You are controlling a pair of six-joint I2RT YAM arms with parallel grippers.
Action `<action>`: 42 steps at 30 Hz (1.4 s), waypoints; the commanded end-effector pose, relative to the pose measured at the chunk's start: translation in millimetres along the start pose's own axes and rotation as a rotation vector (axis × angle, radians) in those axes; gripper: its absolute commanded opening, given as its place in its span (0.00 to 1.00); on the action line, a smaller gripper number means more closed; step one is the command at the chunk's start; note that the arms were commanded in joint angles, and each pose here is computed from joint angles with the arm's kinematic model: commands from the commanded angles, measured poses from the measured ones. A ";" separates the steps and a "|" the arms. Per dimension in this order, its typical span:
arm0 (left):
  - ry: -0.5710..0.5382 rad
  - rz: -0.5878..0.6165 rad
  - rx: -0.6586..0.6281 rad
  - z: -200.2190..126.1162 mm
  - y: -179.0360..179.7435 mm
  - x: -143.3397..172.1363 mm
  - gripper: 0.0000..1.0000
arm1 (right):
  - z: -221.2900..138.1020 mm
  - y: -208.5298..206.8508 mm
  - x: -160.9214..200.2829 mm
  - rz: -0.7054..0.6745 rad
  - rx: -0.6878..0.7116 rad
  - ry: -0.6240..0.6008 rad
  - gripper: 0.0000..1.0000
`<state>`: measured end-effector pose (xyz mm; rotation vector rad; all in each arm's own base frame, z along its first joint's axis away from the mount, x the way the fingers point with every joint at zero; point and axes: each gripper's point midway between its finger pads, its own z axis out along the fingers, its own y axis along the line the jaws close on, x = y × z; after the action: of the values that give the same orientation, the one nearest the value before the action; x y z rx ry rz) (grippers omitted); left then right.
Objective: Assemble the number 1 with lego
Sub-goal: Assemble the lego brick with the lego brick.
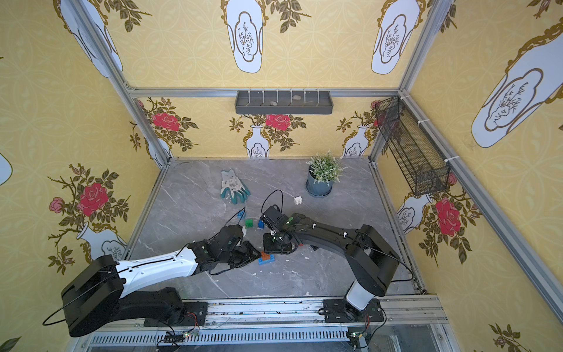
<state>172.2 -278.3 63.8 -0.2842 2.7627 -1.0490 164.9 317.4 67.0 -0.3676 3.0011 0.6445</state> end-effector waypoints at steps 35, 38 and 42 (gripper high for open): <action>0.087 0.003 -0.094 19.4 19.6 9.5 0.18 | 17.9 -22.0 24.0 0.021 0.125 0.067 0.27; 0.095 0.006 -0.107 20.4 22.0 10.5 0.16 | 22.0 -28.6 29.5 0.033 0.141 0.082 0.25; 0.102 0.004 -0.123 21.2 25.9 11.9 0.13 | 27.2 -36.2 36.5 0.044 0.159 0.100 0.24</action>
<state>175.7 -296.1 59.2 -0.2141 2.8113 -1.0860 153.4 314.0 51.9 -0.3424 3.0435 0.5804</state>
